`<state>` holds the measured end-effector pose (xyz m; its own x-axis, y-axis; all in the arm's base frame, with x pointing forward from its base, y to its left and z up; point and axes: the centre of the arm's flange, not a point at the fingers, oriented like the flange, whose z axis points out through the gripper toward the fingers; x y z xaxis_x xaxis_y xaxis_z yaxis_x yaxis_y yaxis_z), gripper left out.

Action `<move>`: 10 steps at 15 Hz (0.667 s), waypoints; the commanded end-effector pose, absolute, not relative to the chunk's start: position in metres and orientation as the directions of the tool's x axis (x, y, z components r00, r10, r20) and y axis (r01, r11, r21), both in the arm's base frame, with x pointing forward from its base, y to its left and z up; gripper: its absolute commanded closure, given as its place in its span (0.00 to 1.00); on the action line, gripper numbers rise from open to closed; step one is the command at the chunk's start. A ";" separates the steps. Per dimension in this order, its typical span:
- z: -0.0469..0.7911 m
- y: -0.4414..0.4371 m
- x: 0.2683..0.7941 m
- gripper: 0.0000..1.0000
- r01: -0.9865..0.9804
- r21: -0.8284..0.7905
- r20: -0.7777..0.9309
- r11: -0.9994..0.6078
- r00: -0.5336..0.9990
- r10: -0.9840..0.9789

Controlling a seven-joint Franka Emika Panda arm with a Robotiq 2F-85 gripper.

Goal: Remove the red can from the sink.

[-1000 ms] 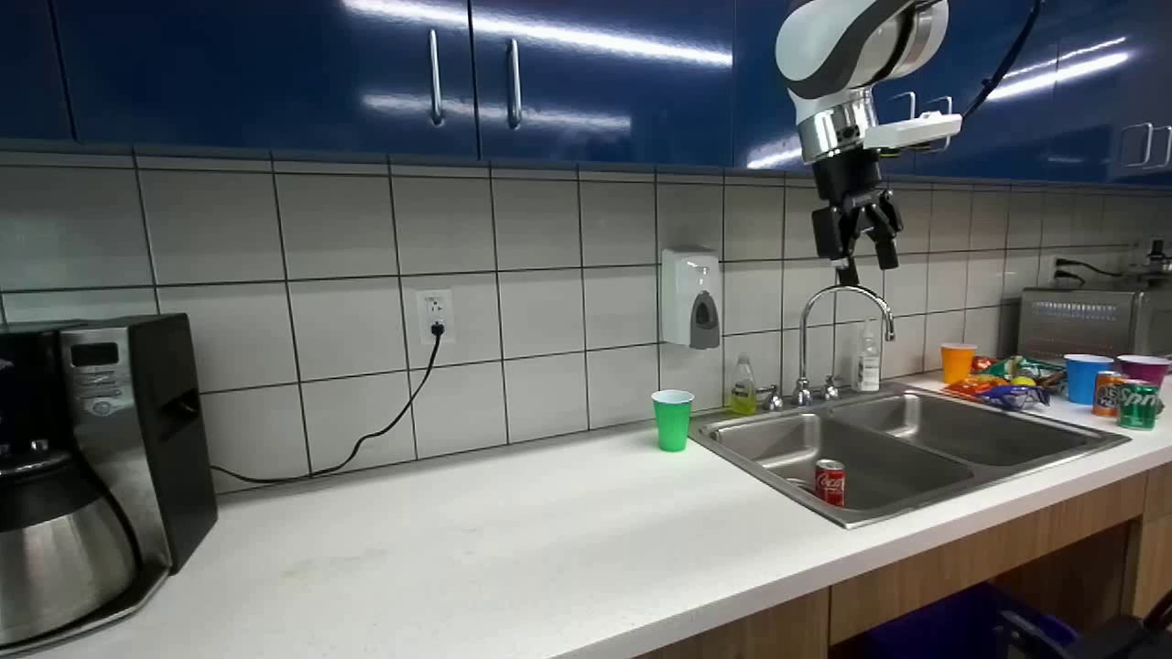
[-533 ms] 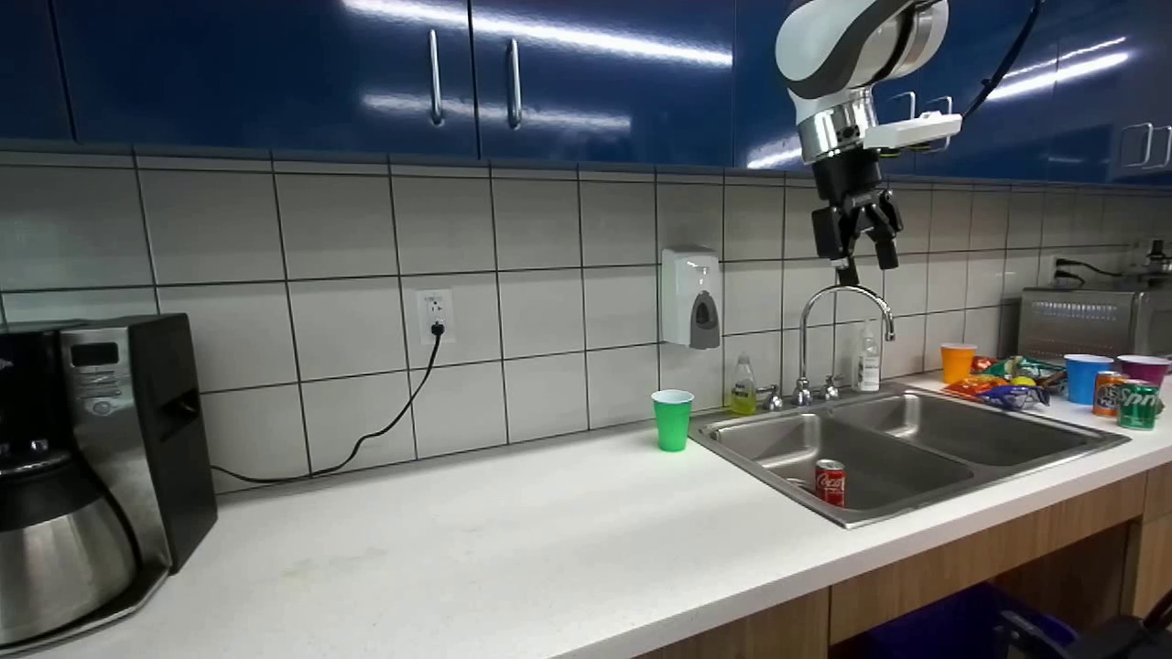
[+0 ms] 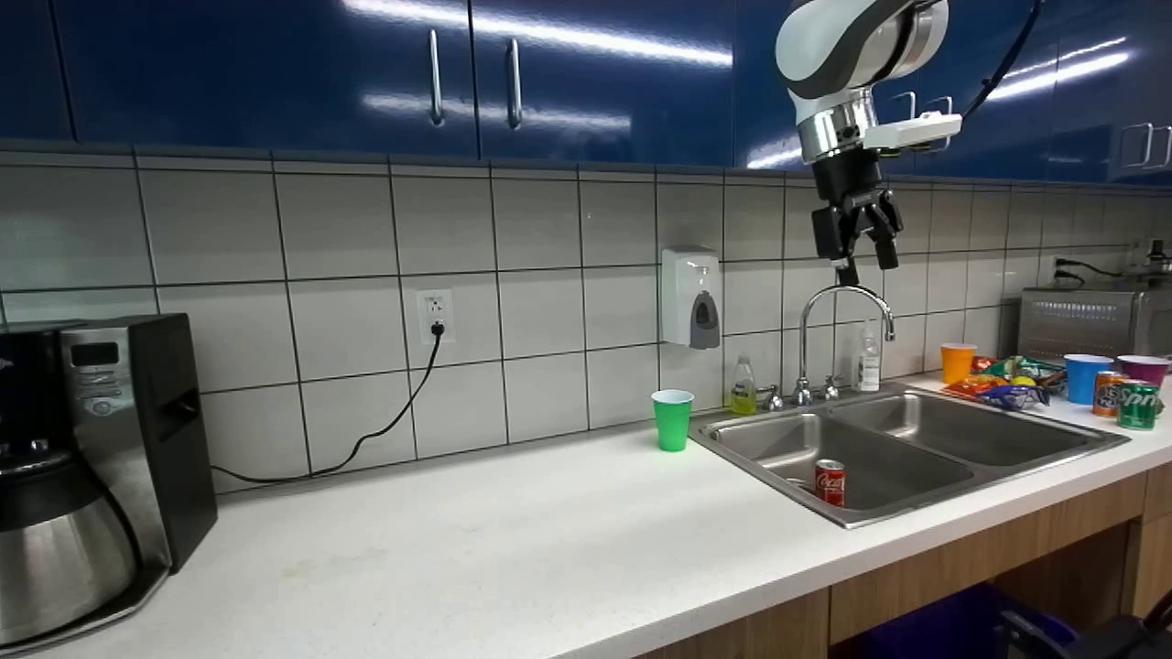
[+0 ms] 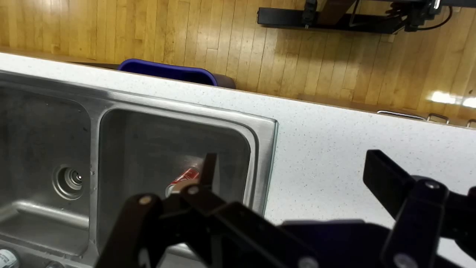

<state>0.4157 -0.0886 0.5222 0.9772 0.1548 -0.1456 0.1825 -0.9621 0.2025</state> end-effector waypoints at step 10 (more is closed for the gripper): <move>0.506 -0.101 0.429 0.00 0.165 0.191 -0.135 -0.968 0.981 0.140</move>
<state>0.4171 -0.0904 0.5198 0.9776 0.1528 -0.1447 0.1801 -0.9630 0.2004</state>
